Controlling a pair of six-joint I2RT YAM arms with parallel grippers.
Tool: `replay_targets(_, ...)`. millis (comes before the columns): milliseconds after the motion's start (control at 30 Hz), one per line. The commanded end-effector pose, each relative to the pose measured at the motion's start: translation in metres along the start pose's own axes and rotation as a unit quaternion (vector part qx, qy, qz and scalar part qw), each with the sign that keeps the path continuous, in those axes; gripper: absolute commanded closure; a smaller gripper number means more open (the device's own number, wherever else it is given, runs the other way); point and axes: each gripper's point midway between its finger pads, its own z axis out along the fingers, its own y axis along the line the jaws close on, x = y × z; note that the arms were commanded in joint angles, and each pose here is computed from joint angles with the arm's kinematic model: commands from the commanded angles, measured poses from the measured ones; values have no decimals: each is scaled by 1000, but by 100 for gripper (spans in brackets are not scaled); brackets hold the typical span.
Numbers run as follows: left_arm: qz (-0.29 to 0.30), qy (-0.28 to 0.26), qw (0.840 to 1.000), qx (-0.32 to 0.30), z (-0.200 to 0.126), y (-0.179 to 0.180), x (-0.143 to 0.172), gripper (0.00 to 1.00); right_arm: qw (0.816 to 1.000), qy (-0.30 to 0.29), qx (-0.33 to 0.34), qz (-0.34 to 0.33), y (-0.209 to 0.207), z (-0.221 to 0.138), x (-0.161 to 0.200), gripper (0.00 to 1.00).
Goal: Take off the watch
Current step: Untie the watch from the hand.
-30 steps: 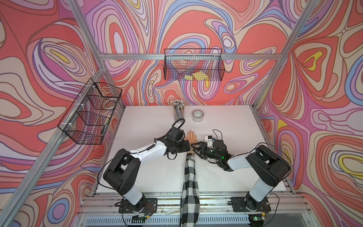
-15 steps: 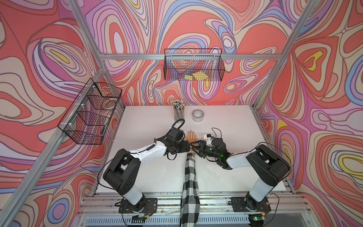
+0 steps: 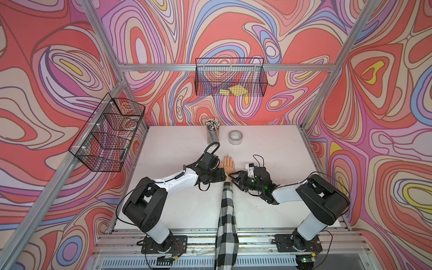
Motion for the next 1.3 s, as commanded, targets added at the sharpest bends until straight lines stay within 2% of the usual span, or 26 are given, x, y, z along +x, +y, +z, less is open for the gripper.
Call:
replay_targets(0,2,-8,1000,2,-6,-1,1,16,1000,-2,-2,-9,2,6,-5,47)
replay_targets(500,1,-7,1000,4,-5,0,1,16,998,32,-44,-24,35,18,-3,49)
replay_targets(800,0,-8,1000,2,-5,2,2,16,998,35,-48,-23,40,20,-4,50)
replay_targets(1067,1,-5,1000,4,-5,1,3,16,999,-15,13,-27,16,-9,-15,54)
replay_targets(1267,2,-4,1000,3,-4,1,2,16,999,-6,28,-27,6,-8,-14,53)
